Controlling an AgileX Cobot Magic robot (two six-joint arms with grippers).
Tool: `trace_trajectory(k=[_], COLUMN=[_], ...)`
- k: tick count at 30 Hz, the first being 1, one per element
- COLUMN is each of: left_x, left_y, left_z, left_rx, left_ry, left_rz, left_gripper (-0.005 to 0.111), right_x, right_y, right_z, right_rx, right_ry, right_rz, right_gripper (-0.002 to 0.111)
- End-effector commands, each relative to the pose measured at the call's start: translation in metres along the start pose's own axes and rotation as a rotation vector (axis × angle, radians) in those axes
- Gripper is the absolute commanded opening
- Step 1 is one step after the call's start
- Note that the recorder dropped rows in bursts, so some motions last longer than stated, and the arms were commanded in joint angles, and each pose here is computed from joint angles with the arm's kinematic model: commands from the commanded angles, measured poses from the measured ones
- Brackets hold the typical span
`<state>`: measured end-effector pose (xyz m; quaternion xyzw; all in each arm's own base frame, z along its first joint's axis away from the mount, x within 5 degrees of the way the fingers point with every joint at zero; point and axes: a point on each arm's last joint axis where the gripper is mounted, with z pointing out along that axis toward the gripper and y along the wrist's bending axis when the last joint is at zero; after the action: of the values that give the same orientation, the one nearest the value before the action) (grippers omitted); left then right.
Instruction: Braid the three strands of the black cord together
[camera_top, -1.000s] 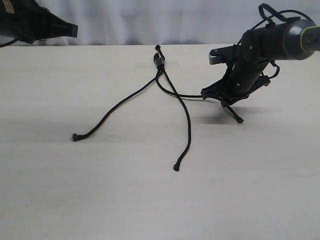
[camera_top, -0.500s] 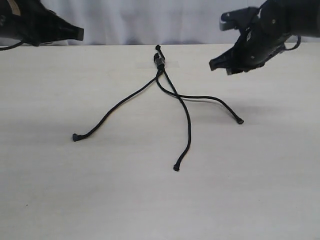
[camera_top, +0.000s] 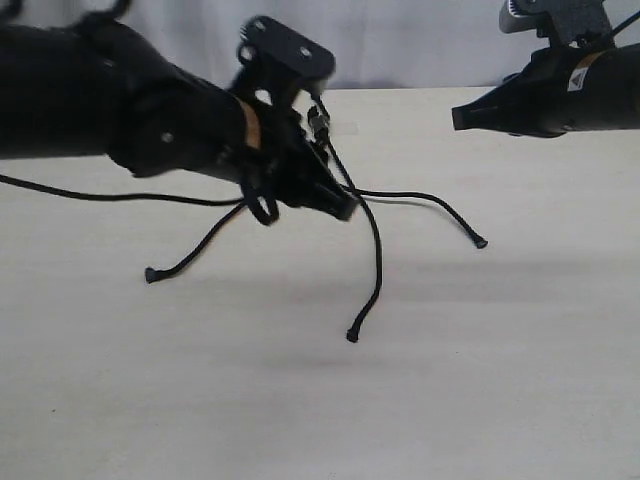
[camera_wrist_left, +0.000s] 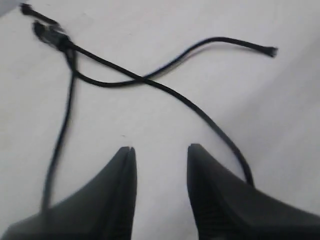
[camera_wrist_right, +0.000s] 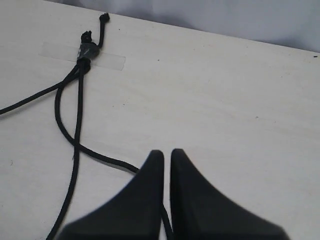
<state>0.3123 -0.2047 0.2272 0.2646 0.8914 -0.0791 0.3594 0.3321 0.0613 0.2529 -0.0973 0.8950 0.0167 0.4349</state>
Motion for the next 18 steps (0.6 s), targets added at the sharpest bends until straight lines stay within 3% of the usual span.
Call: trace_trajectory(k=[1, 6, 10, 18], left_x=[0.008, 0.022, 0.033, 0.038], left_y=[-0.034, -0.058, -0.062, -0.065], left_z=[0.031, 0.078, 0.106, 0.117], left_rx=[0.060, 0.089, 0.085, 0.093], left_ry=[0.075, 0.164, 0.218, 0.227], left_rz=[0.035, 0.057, 0.062, 0.040], left_gripper=[0.034, 0.034, 0.034, 0.034], right_x=[-0.001, -0.001, -0.001, -0.001], right_y=[-0.002, -0.002, -0.002, -0.002], right_z=[-0.002, -0.002, -0.002, -0.002], right_rx=[0.002, 0.005, 0.006, 0.005], right_ry=[-0.025, -0.025, -0.021, -0.026], right_rz=[0.000, -0.017, -0.019, -0.019], right_gripper=[0.004, 0.004, 0.004, 0.004])
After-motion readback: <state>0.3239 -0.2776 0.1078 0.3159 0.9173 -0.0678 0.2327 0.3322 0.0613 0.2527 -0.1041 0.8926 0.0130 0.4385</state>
